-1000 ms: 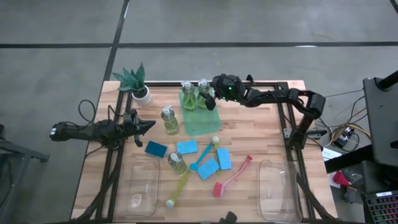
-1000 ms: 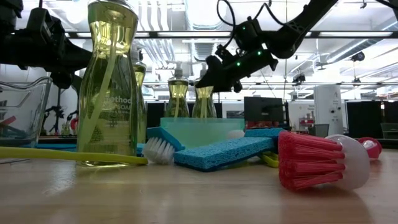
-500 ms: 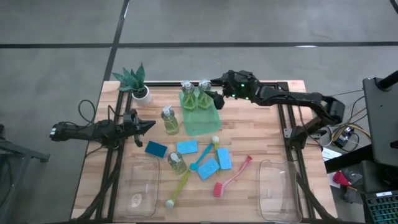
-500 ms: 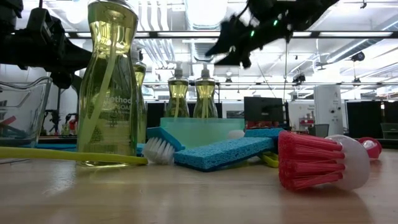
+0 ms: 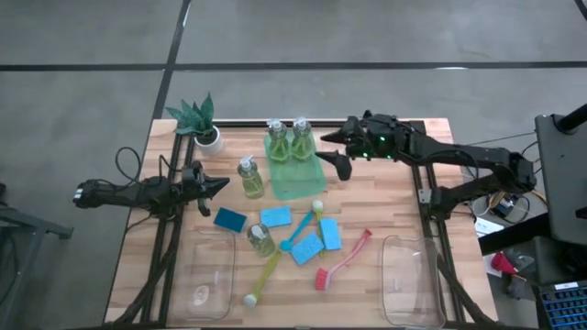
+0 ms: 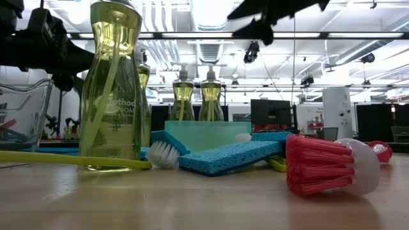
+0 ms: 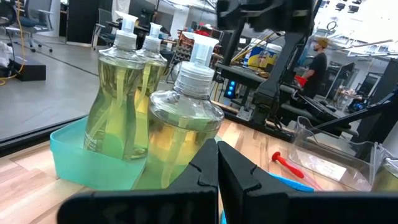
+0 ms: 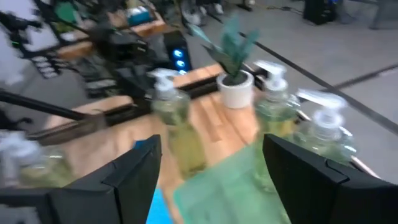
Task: Pick & Place Kitchen Sink Supplies
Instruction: Put the green soap dispenser into the green bin
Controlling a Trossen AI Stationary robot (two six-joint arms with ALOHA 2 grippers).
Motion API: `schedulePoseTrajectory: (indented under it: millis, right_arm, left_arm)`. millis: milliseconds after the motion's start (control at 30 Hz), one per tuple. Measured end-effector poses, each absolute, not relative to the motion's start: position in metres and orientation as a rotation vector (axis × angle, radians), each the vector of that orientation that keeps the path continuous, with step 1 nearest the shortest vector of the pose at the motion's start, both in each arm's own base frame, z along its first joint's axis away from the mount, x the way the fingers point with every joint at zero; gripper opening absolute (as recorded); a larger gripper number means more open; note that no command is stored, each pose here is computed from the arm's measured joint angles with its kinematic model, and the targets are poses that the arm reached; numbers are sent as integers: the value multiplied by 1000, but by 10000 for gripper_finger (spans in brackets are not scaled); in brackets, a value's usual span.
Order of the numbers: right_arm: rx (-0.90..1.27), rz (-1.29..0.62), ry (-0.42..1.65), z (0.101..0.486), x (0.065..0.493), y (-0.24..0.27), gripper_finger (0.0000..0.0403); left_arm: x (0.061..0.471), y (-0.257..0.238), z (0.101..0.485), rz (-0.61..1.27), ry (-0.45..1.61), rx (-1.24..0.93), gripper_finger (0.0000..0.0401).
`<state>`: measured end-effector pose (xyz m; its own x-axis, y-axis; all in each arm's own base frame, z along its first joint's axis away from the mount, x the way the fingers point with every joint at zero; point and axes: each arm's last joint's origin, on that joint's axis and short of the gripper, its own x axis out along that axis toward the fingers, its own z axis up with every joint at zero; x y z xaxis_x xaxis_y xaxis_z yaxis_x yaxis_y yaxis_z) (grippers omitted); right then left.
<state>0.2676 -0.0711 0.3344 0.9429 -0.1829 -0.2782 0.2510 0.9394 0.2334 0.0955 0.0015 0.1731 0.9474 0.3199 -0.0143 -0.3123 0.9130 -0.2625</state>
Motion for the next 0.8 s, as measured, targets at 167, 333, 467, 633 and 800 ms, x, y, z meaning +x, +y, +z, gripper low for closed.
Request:
schedulePoseTrajectory:
  millis: [167,333,467,633,800]
  right_arm:
    - [311,-174,219,345,261,-57,231]
    - [398,-150,198,350,258,-48,162]
    - [477,-150,194,350,258,-46,85]
    - [567,-169,192,348,260,-47,16]
    - [651,-234,169,347,261,-49,9]
  left_arm:
    - [95,2,173,326,-29,-266,0]
    - [95,2,173,326,-29,-266,0]
    - [95,2,173,326,-29,-265,0]
    - [95,2,174,360,-37,-241,0]
    - [95,2,178,348,-101,-396,0]
